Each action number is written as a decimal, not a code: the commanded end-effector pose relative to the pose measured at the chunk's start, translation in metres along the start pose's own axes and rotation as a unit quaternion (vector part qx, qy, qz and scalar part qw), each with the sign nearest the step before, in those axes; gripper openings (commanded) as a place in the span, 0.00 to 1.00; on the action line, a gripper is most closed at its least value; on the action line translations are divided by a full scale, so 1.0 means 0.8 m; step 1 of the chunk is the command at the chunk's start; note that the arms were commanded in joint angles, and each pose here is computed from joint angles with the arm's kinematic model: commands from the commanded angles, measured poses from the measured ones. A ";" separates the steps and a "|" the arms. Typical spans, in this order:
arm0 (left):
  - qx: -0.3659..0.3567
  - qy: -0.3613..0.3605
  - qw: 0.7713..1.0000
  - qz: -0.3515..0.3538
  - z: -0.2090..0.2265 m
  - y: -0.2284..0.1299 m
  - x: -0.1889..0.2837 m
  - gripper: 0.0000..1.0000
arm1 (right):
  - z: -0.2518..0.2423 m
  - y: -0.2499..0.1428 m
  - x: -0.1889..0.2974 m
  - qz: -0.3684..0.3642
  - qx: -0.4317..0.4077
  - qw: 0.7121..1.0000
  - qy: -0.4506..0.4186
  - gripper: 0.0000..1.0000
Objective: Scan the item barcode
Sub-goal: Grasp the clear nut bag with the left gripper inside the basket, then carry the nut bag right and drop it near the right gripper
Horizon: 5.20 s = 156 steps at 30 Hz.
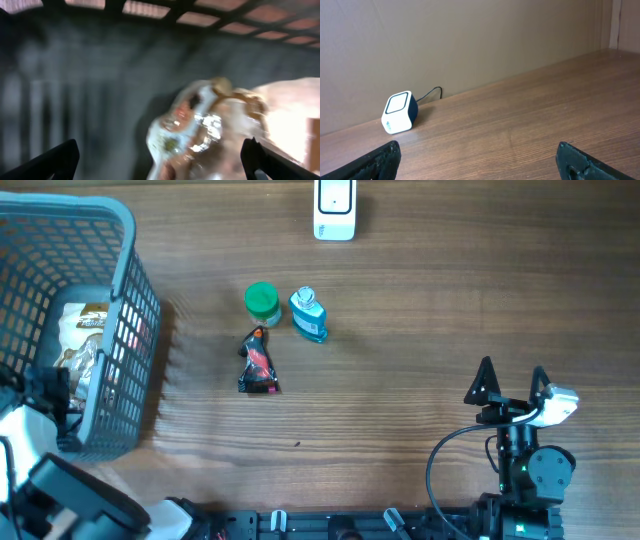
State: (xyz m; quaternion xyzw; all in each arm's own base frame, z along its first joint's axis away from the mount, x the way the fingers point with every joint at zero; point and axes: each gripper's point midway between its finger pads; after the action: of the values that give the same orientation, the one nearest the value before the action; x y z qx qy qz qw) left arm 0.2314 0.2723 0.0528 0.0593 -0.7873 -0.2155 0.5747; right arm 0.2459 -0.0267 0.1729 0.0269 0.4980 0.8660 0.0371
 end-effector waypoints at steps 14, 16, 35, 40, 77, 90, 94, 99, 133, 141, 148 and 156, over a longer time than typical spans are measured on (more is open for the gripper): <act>0.000 0.037 0.999 0.039 0.007 -0.017 -0.010 1.00 | 0.004 0.000 0.001 -0.001 0.009 1.000 0.008 1.00; -0.001 0.039 0.999 0.037 0.004 -0.012 -0.007 1.00 | 0.004 0.000 0.001 -0.001 0.008 1.000 0.008 1.00; -0.059 -0.040 0.997 0.007 -0.078 -0.016 -0.012 1.00 | 0.004 0.000 0.001 -0.001 0.009 1.000 0.008 1.00; -0.059 -0.024 0.997 0.041 -0.067 -0.035 -0.037 1.00 | 0.004 0.000 0.001 -0.001 0.009 1.000 0.008 1.00; -0.128 -0.207 0.954 0.176 -0.160 -0.130 -0.047 0.45 | 0.004 0.000 0.001 -0.001 0.008 1.000 0.008 1.00; -0.135 -0.289 0.946 0.063 -0.210 -0.060 0.065 0.26 | 0.004 0.000 0.001 -0.001 0.009 1.000 0.008 1.00; -0.136 -0.312 0.940 0.027 -0.218 -0.046 0.106 0.26 | 0.004 0.000 0.001 -0.001 0.008 1.000 0.008 1.00; -0.145 -0.337 0.930 -0.019 -0.224 -0.030 0.157 0.26 | 0.004 0.000 0.001 -0.001 0.009 1.000 0.008 1.00; -0.312 -0.625 0.710 0.090 -0.280 -0.187 0.482 0.23 | 0.004 0.000 0.001 -0.001 0.008 1.000 0.008 1.00; -0.433 -0.623 0.615 0.217 -0.295 -0.355 0.501 0.24 | 0.004 0.000 0.001 -0.001 0.009 1.000 0.008 1.00; -0.524 -0.505 0.611 0.310 -0.293 -0.493 0.412 0.23 | 0.004 0.000 0.001 -0.001 0.008 1.000 0.008 1.00; -0.589 -0.390 0.607 0.364 -0.267 -0.610 0.313 0.24 | 0.004 0.000 0.001 -0.001 0.009 1.000 0.008 1.00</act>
State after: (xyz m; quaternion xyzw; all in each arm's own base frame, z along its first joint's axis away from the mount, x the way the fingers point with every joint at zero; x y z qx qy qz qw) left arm 0.2664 -0.2983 0.1568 -0.6732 -0.6169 -0.3840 0.1370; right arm 0.2459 -0.0267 0.1729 0.0271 0.4980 0.8660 0.0370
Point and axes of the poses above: each gripper's point midway between its finger pads, its own x axis back along the fingers, its own z axis along the line the jaws close on, y = z × x, and after that the axes turned 14 degrees about -x, right-handed
